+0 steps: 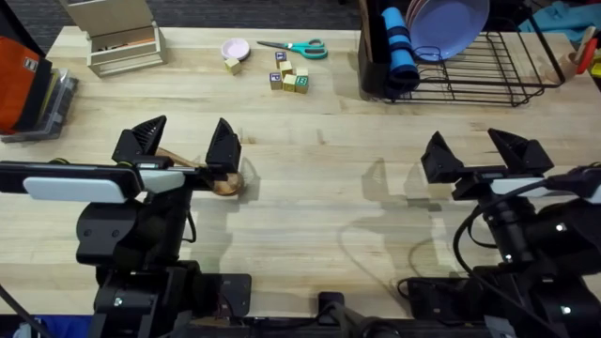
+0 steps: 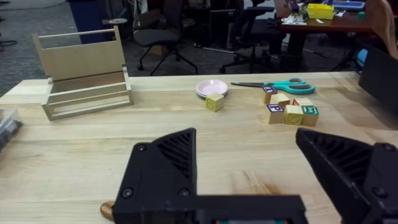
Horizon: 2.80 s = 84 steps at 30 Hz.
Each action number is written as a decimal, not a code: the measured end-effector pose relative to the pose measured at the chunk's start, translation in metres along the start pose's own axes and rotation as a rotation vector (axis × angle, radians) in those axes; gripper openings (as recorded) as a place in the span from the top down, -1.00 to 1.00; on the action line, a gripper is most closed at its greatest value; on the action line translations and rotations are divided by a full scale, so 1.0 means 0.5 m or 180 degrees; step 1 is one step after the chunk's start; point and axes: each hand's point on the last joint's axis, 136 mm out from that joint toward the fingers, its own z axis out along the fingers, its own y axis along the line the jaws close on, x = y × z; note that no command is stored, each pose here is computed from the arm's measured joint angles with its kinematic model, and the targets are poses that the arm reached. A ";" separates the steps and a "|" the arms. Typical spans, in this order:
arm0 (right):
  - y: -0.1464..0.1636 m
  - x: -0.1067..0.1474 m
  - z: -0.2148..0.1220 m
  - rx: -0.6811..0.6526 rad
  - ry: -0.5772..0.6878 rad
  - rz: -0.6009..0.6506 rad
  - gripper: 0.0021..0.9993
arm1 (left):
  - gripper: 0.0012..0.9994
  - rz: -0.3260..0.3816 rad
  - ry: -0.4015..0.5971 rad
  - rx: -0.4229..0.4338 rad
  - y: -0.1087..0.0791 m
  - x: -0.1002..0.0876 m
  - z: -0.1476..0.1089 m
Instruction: Pick up the spoon on the table one by one and put them onto the rack
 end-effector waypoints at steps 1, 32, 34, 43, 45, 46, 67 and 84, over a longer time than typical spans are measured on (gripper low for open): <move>0.000 0.000 0.000 0.0000 0.0000 0.0000 -0.99 | -0.99 0.0001 0.0005 -0.0001 0.000 0.001 0.000; 0.009 -0.097 -0.052 -0.0093 0.0599 -0.0202 -0.99 | -0.99 0.0063 0.0849 0.0007 -0.001 -0.077 -0.076; 0.010 -0.135 -0.055 -0.0105 0.0660 -0.0223 -0.99 | -0.99 0.0063 0.0998 0.0010 -0.001 -0.091 -0.083; 0.011 -0.267 -0.026 -0.0127 0.1047 -0.0232 -0.99 | -0.99 0.0058 0.1361 0.0014 -0.001 -0.185 -0.081; 0.011 -0.286 -0.021 -0.0131 0.1139 -0.0229 -0.99 | -0.99 0.0059 0.1433 0.0015 -0.001 -0.203 -0.078; 0.011 -0.295 -0.018 -0.0133 0.1189 -0.0228 -0.99 | -0.99 0.0063 0.1483 0.0017 -0.001 -0.211 -0.077; 0.020 -0.302 -0.005 -0.0240 0.1656 -0.0184 -0.99 | -0.99 0.1099 0.2430 0.0455 0.000 -0.211 -0.045; 0.020 -0.302 -0.005 -0.0241 0.1655 -0.0183 -0.99 | -0.98 0.2563 0.2460 0.0860 0.042 -0.205 -0.049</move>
